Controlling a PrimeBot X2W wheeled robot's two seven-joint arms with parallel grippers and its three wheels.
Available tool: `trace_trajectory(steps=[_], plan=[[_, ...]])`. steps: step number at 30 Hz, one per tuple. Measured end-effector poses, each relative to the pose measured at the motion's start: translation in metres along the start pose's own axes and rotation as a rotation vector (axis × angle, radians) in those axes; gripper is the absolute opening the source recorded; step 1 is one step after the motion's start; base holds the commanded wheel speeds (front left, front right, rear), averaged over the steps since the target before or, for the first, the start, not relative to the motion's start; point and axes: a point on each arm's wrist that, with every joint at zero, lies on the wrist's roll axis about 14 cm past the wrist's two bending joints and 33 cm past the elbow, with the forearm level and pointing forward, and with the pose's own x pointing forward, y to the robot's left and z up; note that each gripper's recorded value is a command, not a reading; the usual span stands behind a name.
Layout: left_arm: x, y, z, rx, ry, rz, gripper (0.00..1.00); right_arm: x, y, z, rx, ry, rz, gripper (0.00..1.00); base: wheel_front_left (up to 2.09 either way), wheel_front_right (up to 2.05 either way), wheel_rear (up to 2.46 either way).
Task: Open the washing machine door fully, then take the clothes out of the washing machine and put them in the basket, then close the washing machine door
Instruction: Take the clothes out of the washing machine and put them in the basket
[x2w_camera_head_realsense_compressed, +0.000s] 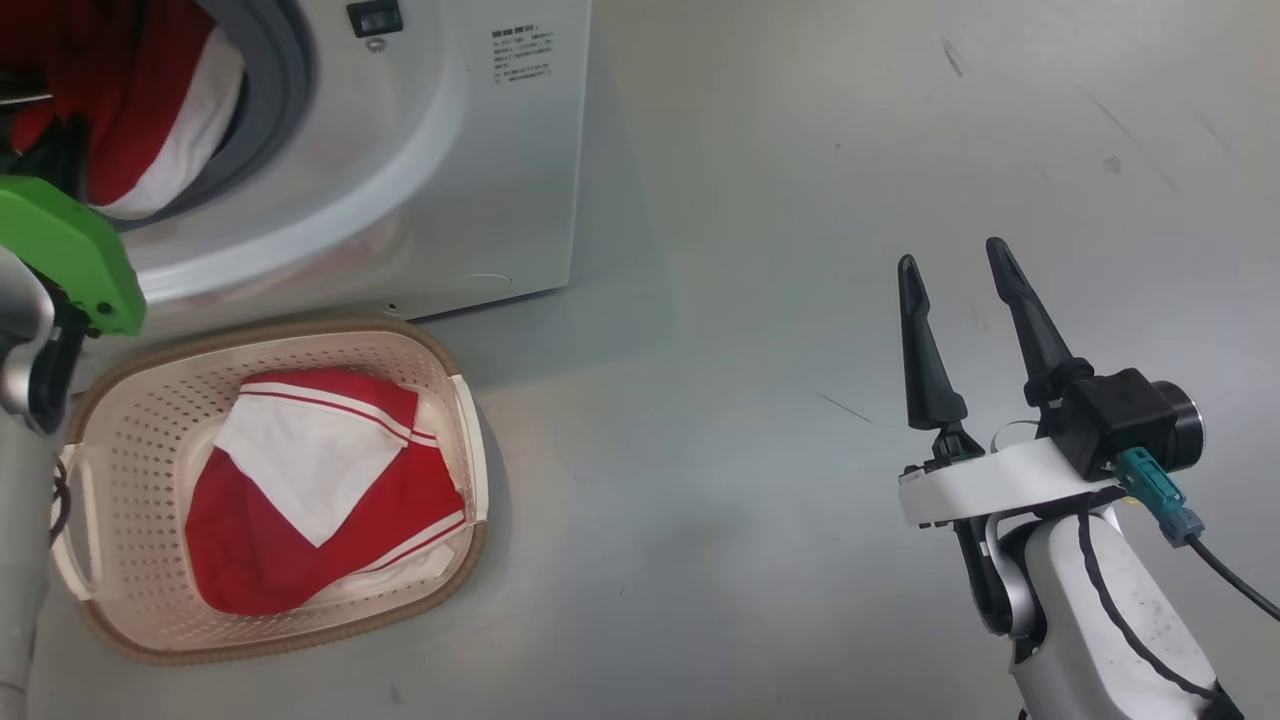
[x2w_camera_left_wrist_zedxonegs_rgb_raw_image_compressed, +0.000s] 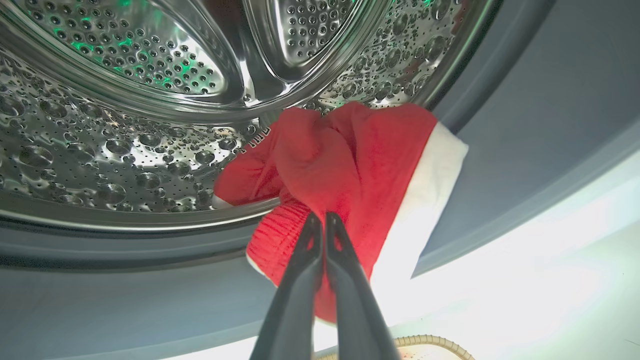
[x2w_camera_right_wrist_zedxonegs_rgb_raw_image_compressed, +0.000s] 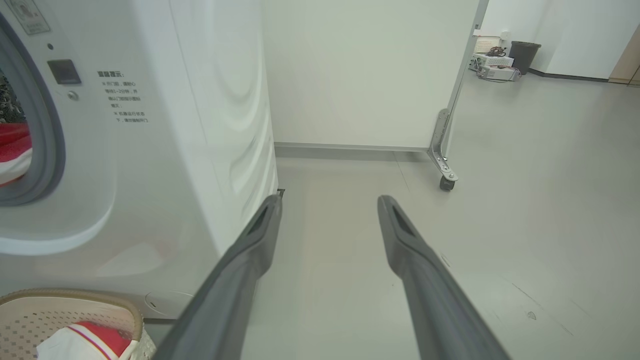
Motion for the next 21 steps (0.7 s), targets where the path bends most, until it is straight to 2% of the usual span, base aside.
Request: trace_trajectory(steps=[10,21], plan=[[-0.05,-0.009,-0.01,-0.015,-0.046,0.003,0.0,-0.003,0.018,0.01,0.007,-0.025,0.069,1.0,0.0,0.0,0.0],[-0.111,-0.009,0.021,0.014,-0.264,0.025,0.0,-0.017,0.039,0.016,0.013,-0.035,0.143,1.0,0.0,0.0,0.0]])
